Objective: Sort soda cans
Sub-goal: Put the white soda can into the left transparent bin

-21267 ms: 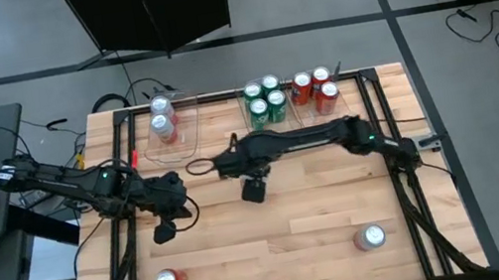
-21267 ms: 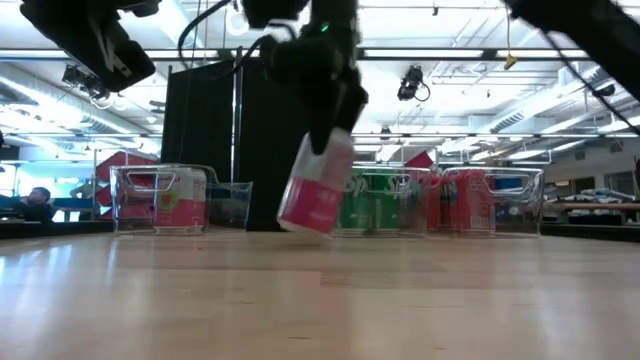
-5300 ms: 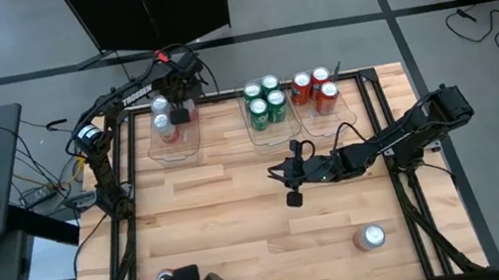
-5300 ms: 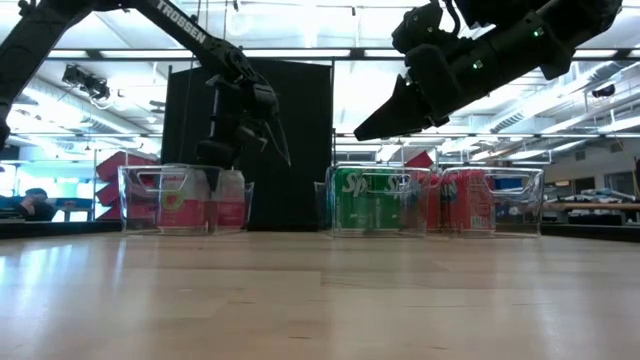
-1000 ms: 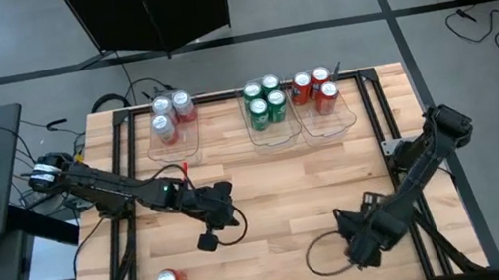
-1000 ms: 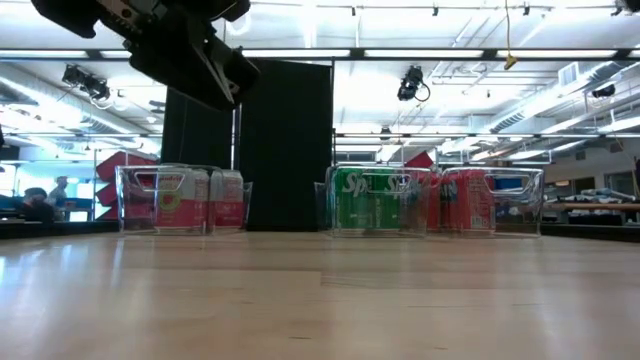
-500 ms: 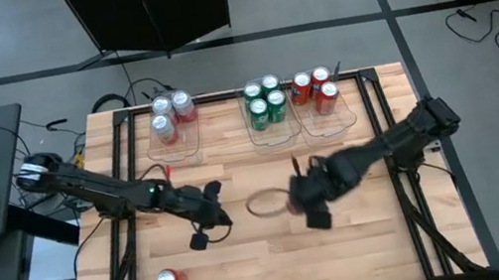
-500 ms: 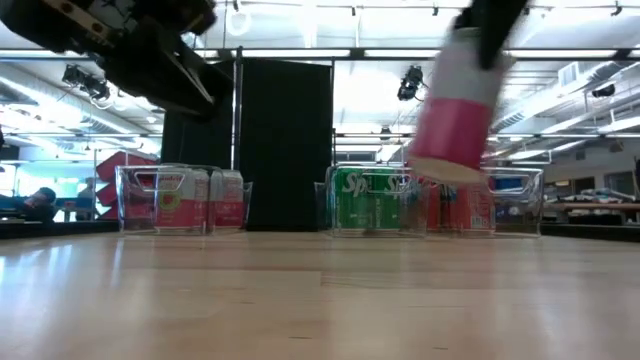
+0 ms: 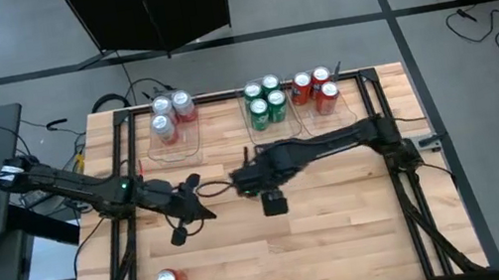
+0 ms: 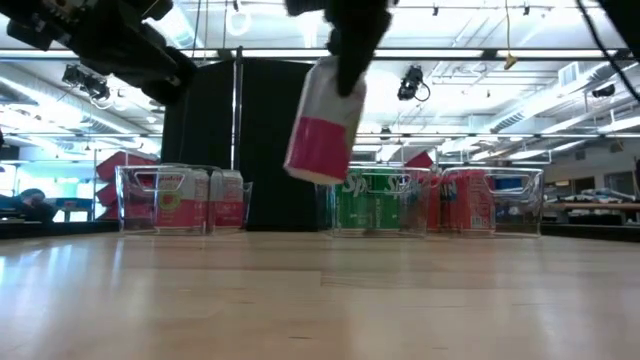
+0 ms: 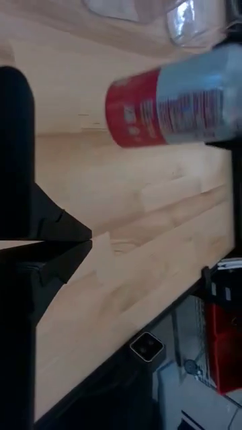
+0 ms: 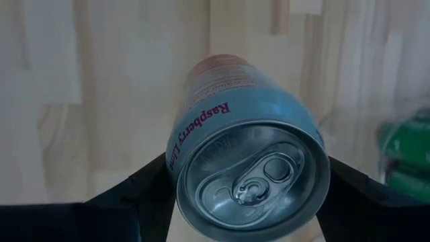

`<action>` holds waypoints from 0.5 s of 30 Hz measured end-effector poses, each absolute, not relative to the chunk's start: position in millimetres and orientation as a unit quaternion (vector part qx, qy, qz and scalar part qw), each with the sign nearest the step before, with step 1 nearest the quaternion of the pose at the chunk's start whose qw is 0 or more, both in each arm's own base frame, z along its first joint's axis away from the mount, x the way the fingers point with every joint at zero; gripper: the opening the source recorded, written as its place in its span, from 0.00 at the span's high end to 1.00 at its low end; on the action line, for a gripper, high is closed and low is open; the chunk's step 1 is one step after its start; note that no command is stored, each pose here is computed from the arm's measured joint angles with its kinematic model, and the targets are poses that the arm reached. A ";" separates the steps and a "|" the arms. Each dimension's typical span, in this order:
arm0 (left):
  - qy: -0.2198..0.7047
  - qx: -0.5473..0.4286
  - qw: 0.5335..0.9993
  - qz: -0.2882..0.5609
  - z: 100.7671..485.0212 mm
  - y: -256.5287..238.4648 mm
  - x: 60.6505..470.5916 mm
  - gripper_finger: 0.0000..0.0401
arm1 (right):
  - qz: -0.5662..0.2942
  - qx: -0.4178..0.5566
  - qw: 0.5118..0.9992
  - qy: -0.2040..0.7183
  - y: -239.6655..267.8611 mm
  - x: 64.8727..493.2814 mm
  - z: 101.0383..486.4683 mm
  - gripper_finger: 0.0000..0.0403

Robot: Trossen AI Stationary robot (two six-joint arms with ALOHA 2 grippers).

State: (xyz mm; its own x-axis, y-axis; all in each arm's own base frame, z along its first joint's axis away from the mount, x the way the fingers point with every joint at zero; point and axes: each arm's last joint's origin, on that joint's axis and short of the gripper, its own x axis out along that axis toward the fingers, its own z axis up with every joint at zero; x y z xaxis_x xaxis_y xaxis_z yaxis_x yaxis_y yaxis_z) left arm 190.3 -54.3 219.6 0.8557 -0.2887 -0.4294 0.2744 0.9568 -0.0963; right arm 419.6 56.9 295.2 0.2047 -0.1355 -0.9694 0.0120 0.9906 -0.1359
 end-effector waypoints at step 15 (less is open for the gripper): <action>0.262 -0.013 0.956 -0.132 210.4 -50.1 177.9 0.99 | -0.042 -0.073 0.720 0.688 27.5 463.4 236.9 0.32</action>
